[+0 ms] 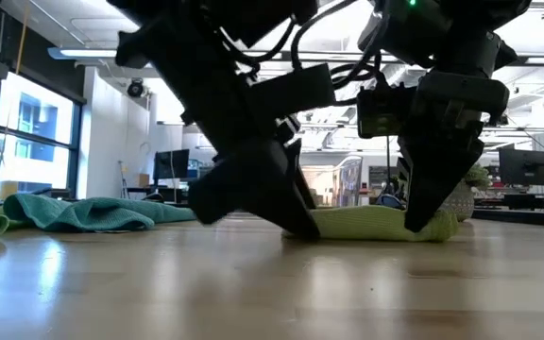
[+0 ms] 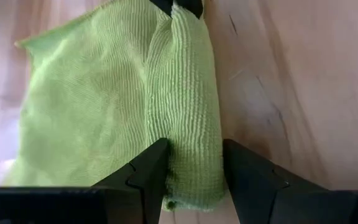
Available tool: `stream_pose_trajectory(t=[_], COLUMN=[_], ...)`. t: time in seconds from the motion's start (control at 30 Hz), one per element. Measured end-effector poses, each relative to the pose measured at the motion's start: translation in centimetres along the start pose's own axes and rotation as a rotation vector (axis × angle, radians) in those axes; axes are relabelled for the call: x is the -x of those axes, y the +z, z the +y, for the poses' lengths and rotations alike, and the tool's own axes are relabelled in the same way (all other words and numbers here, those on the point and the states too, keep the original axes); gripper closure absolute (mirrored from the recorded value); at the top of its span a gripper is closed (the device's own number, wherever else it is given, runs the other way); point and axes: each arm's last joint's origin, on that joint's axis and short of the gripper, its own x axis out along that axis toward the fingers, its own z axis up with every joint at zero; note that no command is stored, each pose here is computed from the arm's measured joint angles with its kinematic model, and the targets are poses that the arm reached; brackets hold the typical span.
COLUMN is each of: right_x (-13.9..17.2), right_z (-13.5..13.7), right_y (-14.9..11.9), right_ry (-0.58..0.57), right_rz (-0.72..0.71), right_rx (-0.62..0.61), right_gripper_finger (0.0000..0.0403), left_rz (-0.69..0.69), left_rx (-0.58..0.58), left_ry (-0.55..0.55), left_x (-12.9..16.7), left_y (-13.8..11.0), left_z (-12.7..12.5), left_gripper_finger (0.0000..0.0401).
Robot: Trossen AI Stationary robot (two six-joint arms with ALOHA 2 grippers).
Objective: Roll microfiber towels into tight, uniform cylinder then place into a basket
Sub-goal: Roll the light green microfiber cloth
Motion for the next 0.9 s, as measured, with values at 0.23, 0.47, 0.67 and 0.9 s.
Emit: stream_pose_trajectory(t=[0.23, 0.47, 0.67, 0.9], right_x=[0.3, 1.9, 4.5, 4.5], right_z=[0.0, 0.3, 2.7, 6.5], right_y=[-0.1, -0.7, -1.9, -4.9], right_ry=[-0.004, 0.028, 0.048, -0.234], right_rz=[0.009, 0.062, -0.018, -0.213], right_rx=[0.023, 0.058, 0.247, 0.713], right_gripper_finger=[0.0356, 0.0294, 0.0285, 0.0286], left_rz=[0.004, 0.051, 0.127, 0.166], left_rx=[0.163, 0.455, 0.602, 0.678], left_ry=[-0.206, -0.455, -0.528, -0.597], left_x=[-0.5, -1.2, -1.7, -2.1], left_y=[0.0, -0.1, -0.7, -1.1], left_z=[1.1, 2.9, 4.2, 5.3], left_gripper_finger=[0.0330, 0.0393, 0.0376, 0.0388])
